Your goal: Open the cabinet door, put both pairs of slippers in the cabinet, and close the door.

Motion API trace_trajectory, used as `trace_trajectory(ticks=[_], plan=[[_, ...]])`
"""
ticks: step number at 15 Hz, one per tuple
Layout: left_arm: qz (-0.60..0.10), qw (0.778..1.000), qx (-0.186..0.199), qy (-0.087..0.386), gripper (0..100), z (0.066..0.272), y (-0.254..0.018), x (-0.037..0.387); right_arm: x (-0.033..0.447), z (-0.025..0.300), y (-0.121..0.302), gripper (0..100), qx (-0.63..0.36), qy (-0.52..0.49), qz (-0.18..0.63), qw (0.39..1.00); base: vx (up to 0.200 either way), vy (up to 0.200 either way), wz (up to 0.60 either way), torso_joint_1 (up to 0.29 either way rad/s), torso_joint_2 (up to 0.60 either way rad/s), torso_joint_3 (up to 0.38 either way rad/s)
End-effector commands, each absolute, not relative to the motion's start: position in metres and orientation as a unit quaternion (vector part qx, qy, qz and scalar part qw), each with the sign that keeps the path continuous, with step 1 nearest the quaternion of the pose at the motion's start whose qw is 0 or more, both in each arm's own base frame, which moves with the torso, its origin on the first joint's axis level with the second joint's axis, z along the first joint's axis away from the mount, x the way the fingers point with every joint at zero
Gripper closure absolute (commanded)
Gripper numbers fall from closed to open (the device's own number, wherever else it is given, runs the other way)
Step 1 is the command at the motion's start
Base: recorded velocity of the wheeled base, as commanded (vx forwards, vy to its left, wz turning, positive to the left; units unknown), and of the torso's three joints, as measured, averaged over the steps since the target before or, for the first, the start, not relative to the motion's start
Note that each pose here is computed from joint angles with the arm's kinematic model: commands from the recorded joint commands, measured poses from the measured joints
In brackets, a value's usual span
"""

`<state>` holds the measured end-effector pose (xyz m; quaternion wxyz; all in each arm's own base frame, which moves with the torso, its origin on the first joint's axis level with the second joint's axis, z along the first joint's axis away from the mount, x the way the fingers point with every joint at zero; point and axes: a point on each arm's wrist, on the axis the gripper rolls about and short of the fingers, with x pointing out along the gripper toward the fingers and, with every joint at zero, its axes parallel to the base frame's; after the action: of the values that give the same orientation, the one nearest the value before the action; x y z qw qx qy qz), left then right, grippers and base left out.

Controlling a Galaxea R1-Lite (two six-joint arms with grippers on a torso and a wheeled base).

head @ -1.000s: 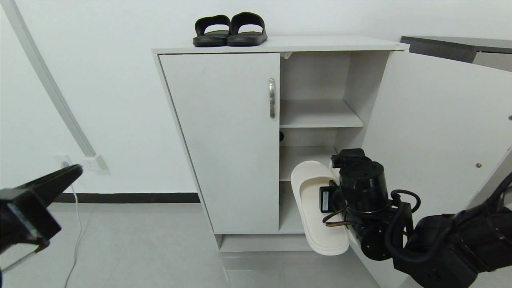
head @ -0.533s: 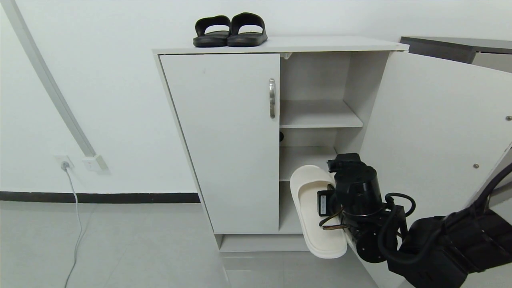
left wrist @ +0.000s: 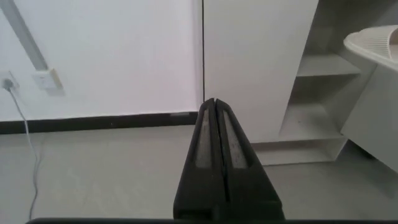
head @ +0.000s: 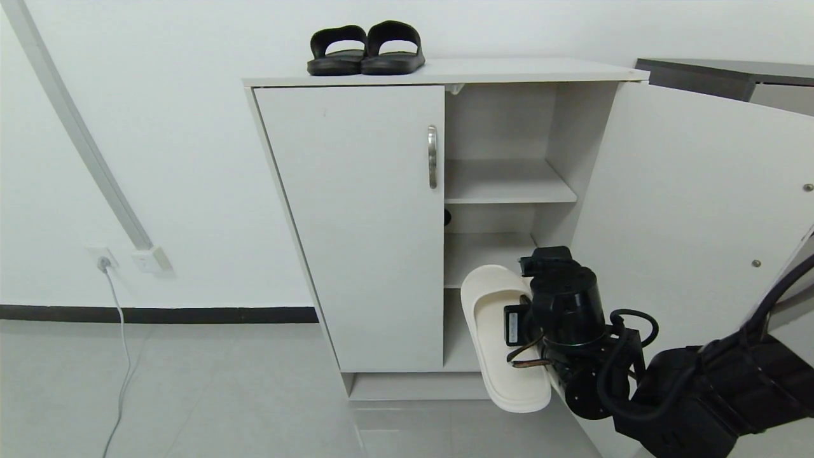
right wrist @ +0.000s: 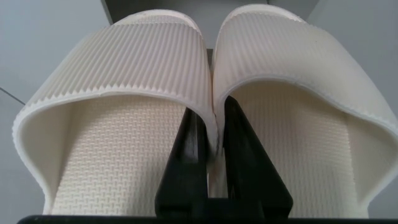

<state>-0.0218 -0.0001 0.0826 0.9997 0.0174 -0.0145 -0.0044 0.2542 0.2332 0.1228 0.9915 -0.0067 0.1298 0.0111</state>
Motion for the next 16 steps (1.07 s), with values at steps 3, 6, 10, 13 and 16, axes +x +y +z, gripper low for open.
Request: trace_trajectory(ticks=[3, 6, 10, 13, 16], plan=[[-0.022, 0.999, 0.027, -0.001, 100, 0.076, -0.001, -0.023, 0.256, 0.119, 0.236, 100, -0.002, 0.121, 0.013, 0.993, 0.0, 0.0, 0.0, 0.0, 0.0, 0.0], [-0.018, 1.0, 0.008, 0.001, 100, 0.076, -0.001, -0.023, 0.258, 0.122, 0.239, 100, 0.007, 0.113, 0.015, 0.993, 0.0, 0.0, 0.0, 0.0, 0.0, 0.0], [-0.018, 1.0, 0.009, 0.001, 100, 0.076, -0.001, -0.023, 0.276, 0.13, 0.253, 100, 0.035, 0.087, -0.022, 0.995, 0.0, 0.0, 0.0, 0.0, 0.0, 0.0], [-0.018, 1.0, 0.009, 0.0, 100, 0.076, -0.001, -0.023, 0.276, 0.125, 0.254, 100, 0.03, 0.092, -0.023, 0.995, 0.0, -0.2, 0.0, 0.004, 0.0, 0.002], [-0.018, 1.0, 0.008, 0.0, 100, 0.076, -0.001, -0.023, 0.273, 0.121, 0.253, 100, 0.026, 0.096, -0.021, 0.995, 0.0, -0.133, 0.0, 0.003, 0.0, 0.006]])
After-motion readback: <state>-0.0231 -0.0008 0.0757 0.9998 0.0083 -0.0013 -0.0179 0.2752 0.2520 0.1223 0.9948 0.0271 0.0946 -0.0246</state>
